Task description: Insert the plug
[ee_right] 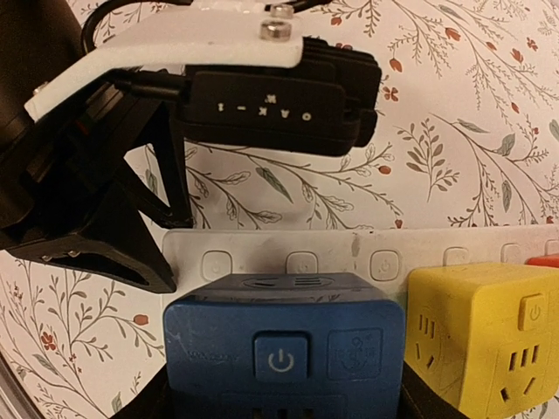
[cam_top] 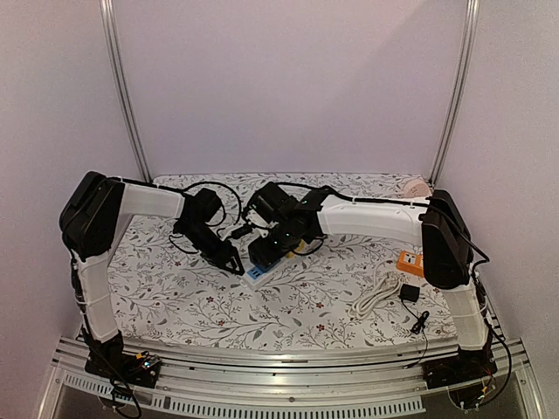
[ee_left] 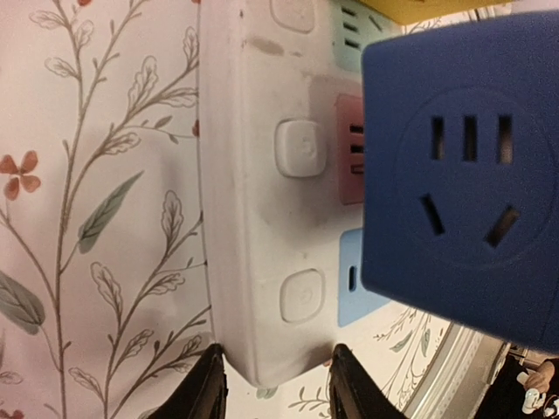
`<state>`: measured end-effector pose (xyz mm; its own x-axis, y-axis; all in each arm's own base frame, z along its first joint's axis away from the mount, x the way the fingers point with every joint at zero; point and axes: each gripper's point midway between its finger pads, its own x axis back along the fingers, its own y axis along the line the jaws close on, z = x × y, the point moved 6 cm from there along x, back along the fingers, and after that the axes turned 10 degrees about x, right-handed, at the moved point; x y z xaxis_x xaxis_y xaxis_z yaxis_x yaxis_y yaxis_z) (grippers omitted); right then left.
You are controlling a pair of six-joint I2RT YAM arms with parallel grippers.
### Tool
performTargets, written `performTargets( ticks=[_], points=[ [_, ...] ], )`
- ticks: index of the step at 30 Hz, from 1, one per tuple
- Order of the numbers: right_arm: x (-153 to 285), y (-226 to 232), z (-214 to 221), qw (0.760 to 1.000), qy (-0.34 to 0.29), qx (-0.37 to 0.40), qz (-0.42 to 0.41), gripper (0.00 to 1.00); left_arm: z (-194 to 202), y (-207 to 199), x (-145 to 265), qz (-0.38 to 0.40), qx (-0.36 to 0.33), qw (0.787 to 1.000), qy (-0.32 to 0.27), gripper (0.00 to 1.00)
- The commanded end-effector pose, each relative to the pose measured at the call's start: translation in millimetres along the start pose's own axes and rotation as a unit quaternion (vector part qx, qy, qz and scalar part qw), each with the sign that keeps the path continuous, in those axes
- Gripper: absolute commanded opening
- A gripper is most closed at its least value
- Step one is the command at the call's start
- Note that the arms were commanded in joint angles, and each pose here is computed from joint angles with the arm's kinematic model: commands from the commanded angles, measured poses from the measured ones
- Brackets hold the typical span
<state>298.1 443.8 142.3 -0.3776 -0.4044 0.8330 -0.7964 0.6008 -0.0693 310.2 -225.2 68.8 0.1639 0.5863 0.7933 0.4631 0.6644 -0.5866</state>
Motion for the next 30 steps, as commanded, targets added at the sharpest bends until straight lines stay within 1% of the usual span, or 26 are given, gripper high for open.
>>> performTargets(
  ticks=[1, 9, 18, 26, 30],
  points=[
    [30, -7, -28, 0.999, -0.050, -0.007, -0.006, 0.00, 8, 14, -17, -0.038, 0.013, 0.999, 0.028, 0.39],
    [37, -11, -27, 0.999, -0.052, -0.012, 0.009, 0.00, 8, 15, -18, -0.040, 0.014, 0.999, 0.029, 0.39],
    [16, -9, -7, 1.000, -0.010, -0.005, 0.009, 0.00, 8, 15, -17, -0.043, 0.012, 0.999, 0.028, 0.39],
    [8, -10, 4, 1.000, 0.007, -0.006, 0.015, 0.00, 8, 15, -17, -0.044, 0.010, 0.999, 0.028, 0.39],
    [-4, -9, 10, 1.000, 0.019, -0.007, 0.013, 0.00, 8, 15, -16, -0.045, 0.009, 0.999, 0.027, 0.39]
  ],
)
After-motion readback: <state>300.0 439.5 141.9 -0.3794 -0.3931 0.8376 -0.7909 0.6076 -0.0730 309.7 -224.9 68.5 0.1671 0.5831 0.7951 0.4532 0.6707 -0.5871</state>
